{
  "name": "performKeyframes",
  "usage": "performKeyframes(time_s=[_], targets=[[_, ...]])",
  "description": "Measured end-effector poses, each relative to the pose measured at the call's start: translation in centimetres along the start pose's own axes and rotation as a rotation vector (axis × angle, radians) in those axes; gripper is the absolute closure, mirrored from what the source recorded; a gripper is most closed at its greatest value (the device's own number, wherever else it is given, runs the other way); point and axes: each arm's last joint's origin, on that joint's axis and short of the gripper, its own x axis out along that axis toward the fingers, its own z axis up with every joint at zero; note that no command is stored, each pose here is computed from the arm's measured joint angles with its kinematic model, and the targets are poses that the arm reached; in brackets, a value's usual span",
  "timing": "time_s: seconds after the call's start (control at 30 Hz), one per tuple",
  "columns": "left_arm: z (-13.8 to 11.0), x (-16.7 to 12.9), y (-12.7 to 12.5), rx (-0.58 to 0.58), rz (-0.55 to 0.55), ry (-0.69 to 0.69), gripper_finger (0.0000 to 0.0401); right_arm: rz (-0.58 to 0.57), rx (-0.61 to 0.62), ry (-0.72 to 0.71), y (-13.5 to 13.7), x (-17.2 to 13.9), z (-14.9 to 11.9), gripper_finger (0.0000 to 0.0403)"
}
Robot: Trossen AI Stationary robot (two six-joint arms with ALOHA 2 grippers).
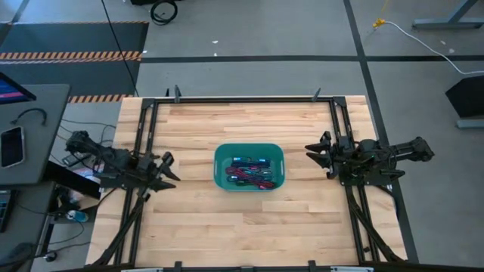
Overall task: Pick and place USB-C Cables
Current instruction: Return to Home Position
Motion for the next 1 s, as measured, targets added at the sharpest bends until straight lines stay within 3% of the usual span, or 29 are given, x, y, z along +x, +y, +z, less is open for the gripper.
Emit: performKeyframes(time_s=[0.17, 0.4, 0.53, 0.77, 0.87, 1.0], targets=[[0.0, 0.0, 0.0, -0.051, -0.032, 0.011, 0.0275, 0.000, -0.001, 0.001, 0.0, 0.0, 0.0, 0.0255], [-1.6, -0.1, 0.6, -0.282, -0.022, 0.200, 0.0275, -0.012, 0.021, 0.045, -0.1, 0.0, -0.4, 0.0255], [-1.5, 0.0, 1.0, -0.154, -0.007, 0.184, 0.0275, -0.021, 0.025, 0.057, -0.2, 0.0, -0.6, 0.0255], [-1.0, -0.2, 3.0, 0.059, 0.209, 0.139, 0.0275, -0.172, -0.038, 0.028, -0.7, 0.0, -0.5, 0.0255], [-0.7, -0.4, 4.0, 0.097, 0.303, 0.120, 0.0275, -0.228, -0.035, 0.044, -1.1, 0.0, -0.7, 0.0255], [-0.4, -0.7, 4.6, 0.056, 0.270, 0.113, 0.0275, -0.257, -0.012, 0.072, -1.5, 0.0, -1.0, 0.0255]])
